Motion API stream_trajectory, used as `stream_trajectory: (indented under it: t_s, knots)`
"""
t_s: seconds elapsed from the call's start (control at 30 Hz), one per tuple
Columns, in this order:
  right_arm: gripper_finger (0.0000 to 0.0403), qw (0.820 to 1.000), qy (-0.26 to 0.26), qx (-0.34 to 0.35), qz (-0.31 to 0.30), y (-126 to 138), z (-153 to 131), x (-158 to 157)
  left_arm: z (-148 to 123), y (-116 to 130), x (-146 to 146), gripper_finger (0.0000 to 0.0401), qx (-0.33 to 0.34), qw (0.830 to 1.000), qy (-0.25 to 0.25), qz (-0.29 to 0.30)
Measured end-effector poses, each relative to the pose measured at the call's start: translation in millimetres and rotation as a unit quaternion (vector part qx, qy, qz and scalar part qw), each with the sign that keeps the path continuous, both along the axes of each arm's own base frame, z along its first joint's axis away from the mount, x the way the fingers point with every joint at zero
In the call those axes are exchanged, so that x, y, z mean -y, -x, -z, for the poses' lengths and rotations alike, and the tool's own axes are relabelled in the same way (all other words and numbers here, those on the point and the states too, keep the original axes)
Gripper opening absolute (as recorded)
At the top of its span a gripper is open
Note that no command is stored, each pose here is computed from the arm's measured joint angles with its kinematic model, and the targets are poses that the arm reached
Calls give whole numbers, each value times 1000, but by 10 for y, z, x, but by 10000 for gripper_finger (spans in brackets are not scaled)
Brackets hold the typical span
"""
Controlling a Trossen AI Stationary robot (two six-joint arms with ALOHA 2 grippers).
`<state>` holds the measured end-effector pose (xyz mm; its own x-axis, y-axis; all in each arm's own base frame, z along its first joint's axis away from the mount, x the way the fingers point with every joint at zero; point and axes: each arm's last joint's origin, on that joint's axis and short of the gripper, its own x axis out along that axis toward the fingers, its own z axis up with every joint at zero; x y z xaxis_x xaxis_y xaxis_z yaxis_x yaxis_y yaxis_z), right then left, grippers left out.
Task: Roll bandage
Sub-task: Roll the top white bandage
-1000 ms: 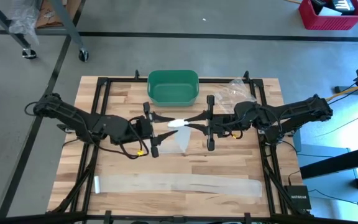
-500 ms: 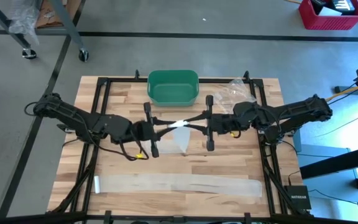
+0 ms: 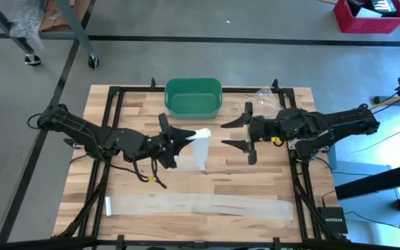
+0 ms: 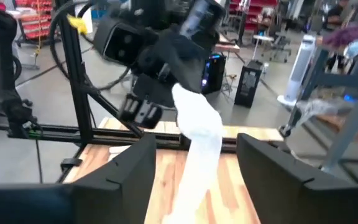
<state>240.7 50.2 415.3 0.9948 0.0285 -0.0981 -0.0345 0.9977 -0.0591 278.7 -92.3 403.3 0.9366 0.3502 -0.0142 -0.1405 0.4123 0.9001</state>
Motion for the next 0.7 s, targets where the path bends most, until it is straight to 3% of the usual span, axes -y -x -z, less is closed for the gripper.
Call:
stream_trajectory:
  t_s: [0.17, 0.3, 0.47, 0.7]
  knots:
    - [234, 1000, -25, -19, 4, 11, 32, 3, -27, 6, 44, 53, -44, 986, -159, 9]
    - [233, 1000, -11, -19, 2, -111, 86, -26, -35, -41, 124, 53, -50, 968, -246, 14]
    - [232, 1000, 6, 14, -11, -214, 69, -56, 51, -142, 205, 52, -74, 947, -313, 17]
    - [232, 999, 19, 15, -35, -288, 109, -89, 82, -171, 272, 52, -75, 941, -329, 16]
